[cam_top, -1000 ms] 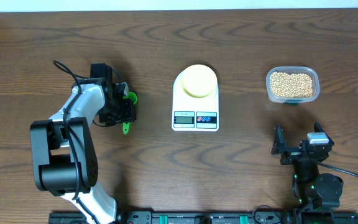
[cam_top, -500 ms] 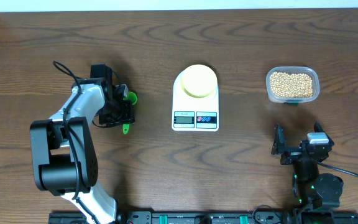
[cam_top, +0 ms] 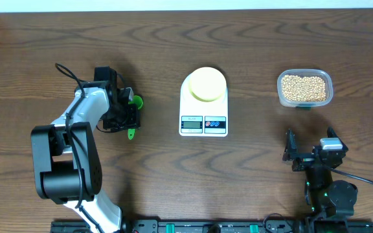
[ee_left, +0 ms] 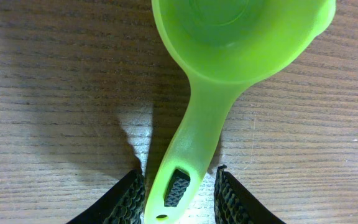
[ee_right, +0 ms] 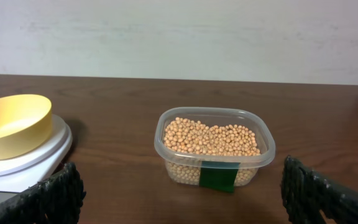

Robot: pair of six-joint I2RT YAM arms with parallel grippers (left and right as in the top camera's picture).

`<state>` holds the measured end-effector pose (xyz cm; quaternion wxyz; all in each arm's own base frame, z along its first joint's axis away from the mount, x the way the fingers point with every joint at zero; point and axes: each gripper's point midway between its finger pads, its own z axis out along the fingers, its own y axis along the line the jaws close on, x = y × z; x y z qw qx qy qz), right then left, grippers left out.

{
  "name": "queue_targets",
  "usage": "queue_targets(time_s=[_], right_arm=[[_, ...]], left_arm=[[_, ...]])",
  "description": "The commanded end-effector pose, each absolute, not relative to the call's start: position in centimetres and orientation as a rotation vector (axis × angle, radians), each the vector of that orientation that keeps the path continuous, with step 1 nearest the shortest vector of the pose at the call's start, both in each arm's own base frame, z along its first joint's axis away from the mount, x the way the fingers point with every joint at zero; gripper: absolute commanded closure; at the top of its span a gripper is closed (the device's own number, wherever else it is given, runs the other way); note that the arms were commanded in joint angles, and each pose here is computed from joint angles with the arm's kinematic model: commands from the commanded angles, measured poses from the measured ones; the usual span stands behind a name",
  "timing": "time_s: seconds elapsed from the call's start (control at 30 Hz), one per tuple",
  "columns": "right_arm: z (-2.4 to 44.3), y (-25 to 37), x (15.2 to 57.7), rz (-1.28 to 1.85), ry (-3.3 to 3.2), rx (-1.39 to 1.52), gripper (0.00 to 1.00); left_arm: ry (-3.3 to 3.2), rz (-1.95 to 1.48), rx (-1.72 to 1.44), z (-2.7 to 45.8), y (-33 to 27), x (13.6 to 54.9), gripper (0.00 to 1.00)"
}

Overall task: Scoop item into bowl and weigh 50g on scale
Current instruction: 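Lower the left gripper and close it on the green scoop handle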

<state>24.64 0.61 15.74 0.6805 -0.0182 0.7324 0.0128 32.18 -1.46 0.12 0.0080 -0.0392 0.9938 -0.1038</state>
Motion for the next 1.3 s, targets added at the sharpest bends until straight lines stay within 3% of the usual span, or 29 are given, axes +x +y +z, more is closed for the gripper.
queue_targets(time_s=[0.0,0.2,0.77,0.87,1.27], right_arm=[[15.6,0.3,24.6,0.026,1.650,-0.022,0.01],[15.6,0.3,24.6,0.026,1.650,-0.022,0.01],[15.6,0.3,24.6,0.026,1.650,-0.022,0.01],[15.6,0.3,24.6,0.026,1.650,-0.022,0.01],[15.6,0.3,24.6,0.026,1.650,-0.022,0.01]], left_arm=[[3.096,-0.309,-0.126,0.6,-1.2,32.0,0.61],[3.097,-0.302,-0.126,0.4,-1.1,31.9,0.69],[3.084,-0.280,-0.159,0.8,-0.9,32.1,0.74],[3.076,-0.280,-0.158,1.2,-0.9,32.2,0.79],[3.016,-0.365,-0.153,3.8,-1.9,32.2,0.79]])
